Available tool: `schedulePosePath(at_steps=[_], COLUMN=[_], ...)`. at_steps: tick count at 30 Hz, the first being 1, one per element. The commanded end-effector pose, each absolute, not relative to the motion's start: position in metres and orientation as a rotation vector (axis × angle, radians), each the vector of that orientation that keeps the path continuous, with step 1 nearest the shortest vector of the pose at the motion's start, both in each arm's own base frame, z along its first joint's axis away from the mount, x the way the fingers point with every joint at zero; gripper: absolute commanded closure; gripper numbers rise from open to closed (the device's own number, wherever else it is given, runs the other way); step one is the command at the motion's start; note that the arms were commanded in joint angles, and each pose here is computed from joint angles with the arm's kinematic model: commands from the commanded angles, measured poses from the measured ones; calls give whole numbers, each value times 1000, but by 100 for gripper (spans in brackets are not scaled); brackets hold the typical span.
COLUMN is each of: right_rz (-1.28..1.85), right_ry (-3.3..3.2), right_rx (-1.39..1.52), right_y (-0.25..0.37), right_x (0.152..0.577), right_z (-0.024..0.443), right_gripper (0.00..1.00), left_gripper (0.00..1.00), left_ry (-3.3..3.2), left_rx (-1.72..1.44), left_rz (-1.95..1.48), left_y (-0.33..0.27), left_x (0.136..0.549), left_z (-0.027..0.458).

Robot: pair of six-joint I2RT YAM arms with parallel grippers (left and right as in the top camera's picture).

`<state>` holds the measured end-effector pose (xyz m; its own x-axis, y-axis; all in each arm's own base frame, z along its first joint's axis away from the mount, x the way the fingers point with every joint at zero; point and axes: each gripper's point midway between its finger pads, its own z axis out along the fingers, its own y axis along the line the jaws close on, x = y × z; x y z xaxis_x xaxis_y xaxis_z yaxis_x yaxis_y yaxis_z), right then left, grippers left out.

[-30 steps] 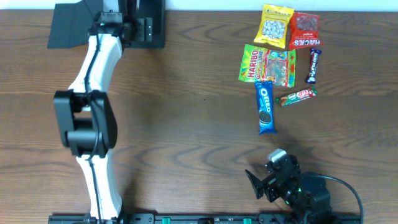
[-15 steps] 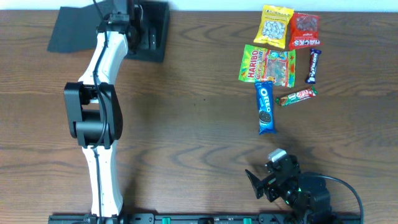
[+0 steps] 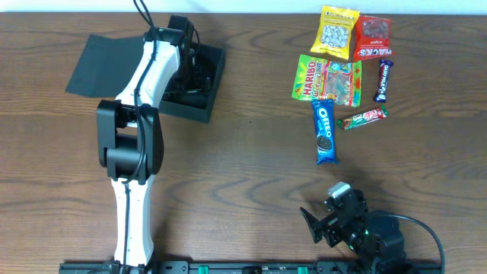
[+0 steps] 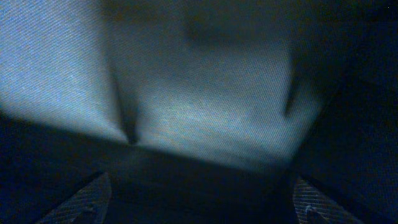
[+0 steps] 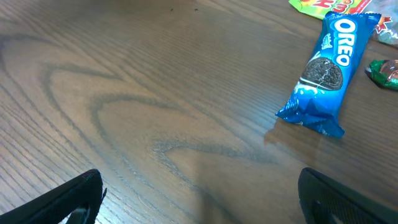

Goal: Pack container
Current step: 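Grasp the black box edge with the left gripper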

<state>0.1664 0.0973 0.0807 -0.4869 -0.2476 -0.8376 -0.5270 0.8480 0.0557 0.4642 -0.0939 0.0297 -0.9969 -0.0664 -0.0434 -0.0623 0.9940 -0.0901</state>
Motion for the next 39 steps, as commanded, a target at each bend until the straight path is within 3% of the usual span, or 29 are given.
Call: schedulePosePath(at_steps=[1, 8, 17, 29, 36, 37, 39], right_rz=[378, 378, 378, 378, 378, 378, 378], right_ry=[2091, 2091, 2091, 2091, 2092, 2092, 2092], right_rx=[-588, -588, -588, -588, -588, -588, -588], right_y=[99, 99, 99, 99, 99, 99, 99], right_x=[165, 165, 165, 165, 165, 165, 165], right_z=[79, 79, 79, 79, 78, 79, 79], right_gripper=[1, 1, 1, 1, 1, 1, 1], left_gripper=[5, 5, 5, 5, 4, 1, 27], left_ry=[3046, 2724, 2593, 2842, 2941, 2949, 2967], left_rx=[-160, -107, -51, 1, 118, 126, 138], left_rz=[-172, -144, -315, -240, 111, 134, 175], left_y=[-94, -98, -125, -143, -150, -150, -149], left_x=[471, 502, 514, 481, 458, 456, 454], left_z=[55, 179, 214, 116, 62, 56, 45])
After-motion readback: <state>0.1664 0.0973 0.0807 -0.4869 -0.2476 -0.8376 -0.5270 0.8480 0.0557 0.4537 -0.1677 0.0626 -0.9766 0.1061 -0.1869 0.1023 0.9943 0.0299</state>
